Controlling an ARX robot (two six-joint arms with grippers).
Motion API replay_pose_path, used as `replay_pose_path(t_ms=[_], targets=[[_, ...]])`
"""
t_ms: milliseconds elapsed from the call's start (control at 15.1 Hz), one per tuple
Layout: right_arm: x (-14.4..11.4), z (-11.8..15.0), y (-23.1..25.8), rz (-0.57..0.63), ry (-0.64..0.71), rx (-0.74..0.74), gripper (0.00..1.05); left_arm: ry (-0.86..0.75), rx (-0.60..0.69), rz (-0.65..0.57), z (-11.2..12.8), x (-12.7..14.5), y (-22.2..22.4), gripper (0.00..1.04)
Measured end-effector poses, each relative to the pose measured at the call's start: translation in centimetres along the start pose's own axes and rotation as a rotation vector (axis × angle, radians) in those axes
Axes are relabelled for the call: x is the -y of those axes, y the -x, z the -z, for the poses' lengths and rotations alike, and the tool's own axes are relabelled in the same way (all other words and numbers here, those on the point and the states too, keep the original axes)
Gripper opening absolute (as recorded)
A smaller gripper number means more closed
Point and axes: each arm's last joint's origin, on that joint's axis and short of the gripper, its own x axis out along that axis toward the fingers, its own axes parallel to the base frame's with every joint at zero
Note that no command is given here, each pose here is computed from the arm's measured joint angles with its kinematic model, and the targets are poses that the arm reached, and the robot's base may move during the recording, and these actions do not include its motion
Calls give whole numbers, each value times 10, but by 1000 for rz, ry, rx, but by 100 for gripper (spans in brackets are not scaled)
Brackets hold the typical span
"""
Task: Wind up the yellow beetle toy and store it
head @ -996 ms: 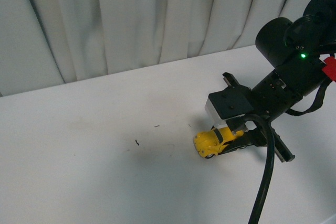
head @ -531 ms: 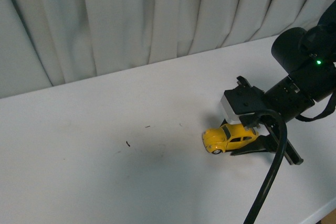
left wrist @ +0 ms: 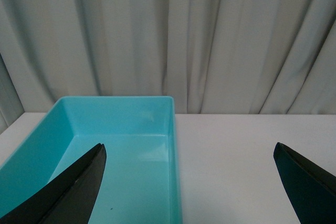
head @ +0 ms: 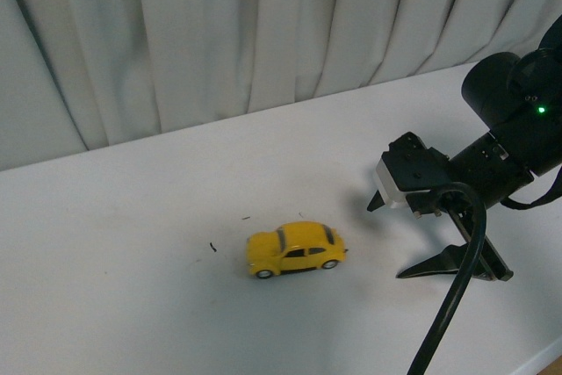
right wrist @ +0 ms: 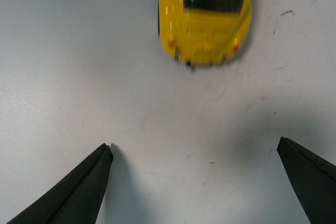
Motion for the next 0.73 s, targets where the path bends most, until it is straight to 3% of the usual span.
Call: replay_pose_path(t_ms=[730], targets=[[-1,-2,-1,9,12,-1,98,0,0,0,0,0,0,98]])
